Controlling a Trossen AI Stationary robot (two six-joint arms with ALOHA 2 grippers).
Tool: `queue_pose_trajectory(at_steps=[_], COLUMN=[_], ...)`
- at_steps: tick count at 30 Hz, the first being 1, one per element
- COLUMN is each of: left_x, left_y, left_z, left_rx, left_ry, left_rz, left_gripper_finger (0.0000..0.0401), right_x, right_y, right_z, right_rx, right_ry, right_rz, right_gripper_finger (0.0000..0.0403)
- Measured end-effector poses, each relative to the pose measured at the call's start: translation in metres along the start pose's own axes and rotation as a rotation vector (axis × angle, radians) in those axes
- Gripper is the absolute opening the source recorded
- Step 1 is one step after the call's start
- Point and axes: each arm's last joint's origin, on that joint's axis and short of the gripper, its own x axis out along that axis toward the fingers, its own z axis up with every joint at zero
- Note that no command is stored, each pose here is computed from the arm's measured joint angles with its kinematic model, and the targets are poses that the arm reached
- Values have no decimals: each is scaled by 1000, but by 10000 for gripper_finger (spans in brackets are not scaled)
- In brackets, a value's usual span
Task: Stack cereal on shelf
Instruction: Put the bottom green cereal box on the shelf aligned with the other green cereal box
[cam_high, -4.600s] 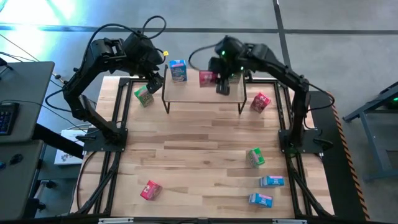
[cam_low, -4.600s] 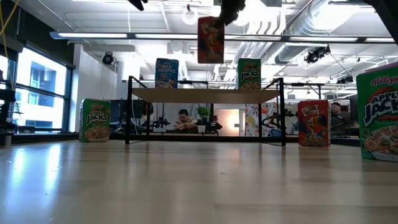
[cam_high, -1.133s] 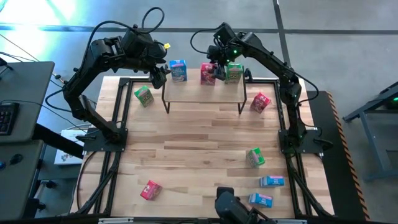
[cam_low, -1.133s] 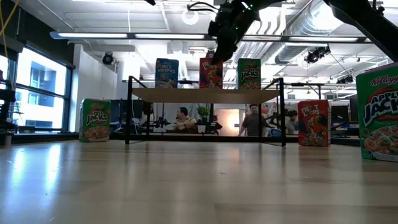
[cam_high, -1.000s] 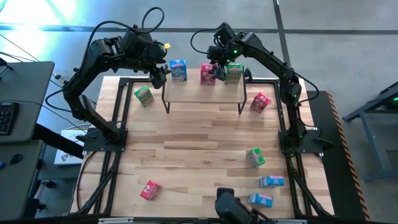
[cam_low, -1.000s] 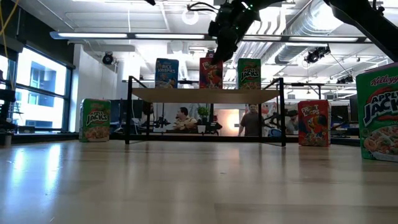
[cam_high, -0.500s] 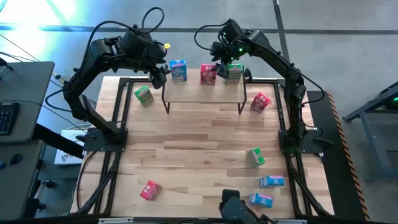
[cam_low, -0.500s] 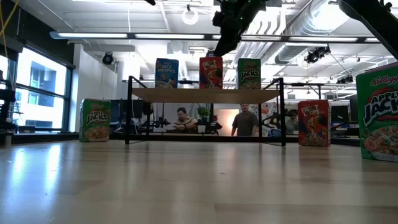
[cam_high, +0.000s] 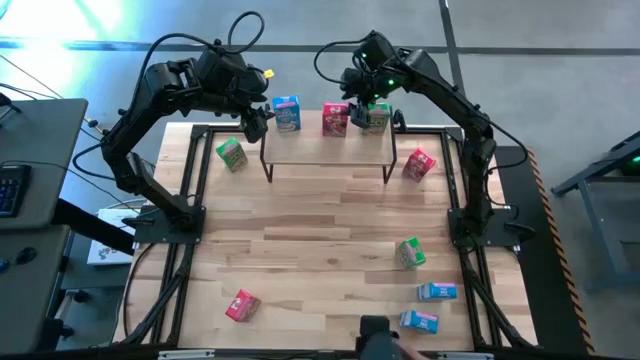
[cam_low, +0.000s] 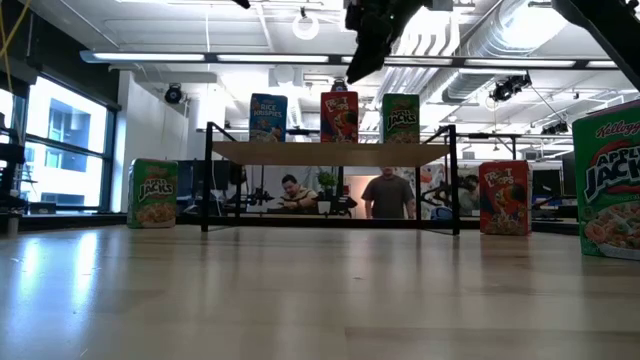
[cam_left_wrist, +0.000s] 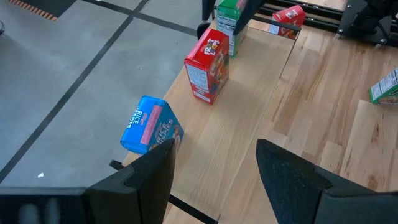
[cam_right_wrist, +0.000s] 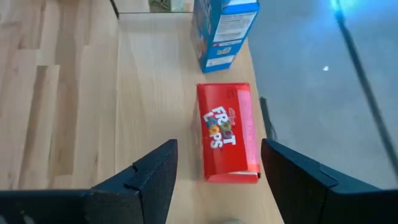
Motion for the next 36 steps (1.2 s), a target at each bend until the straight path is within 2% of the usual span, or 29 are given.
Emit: queue_pose_trajectory(at_steps=[7,12,24,33,36], left_x=[0,0,0,0,0], left_y=[0,0,0,0,-2], left_z=[0,0,0,0,-2], left_rx=[0,0,0,0,8], left_ry=[0,0,-3,-2,16], left_rz=[0,0,0,-2,-18], left_gripper_finger=[216,216,216,216,216], right_x=[-25,-44,-84,-94,-93], right_y=[27,47,85,116,129], right_z=[8,12,8,-1,3], right_rx=[-50,-7,195,347,367], right_ry=[36,21,18,159,143], right_rz=[-100,-121,-107,-152,-129], right_gripper_finger=[225,225,225,225,225])
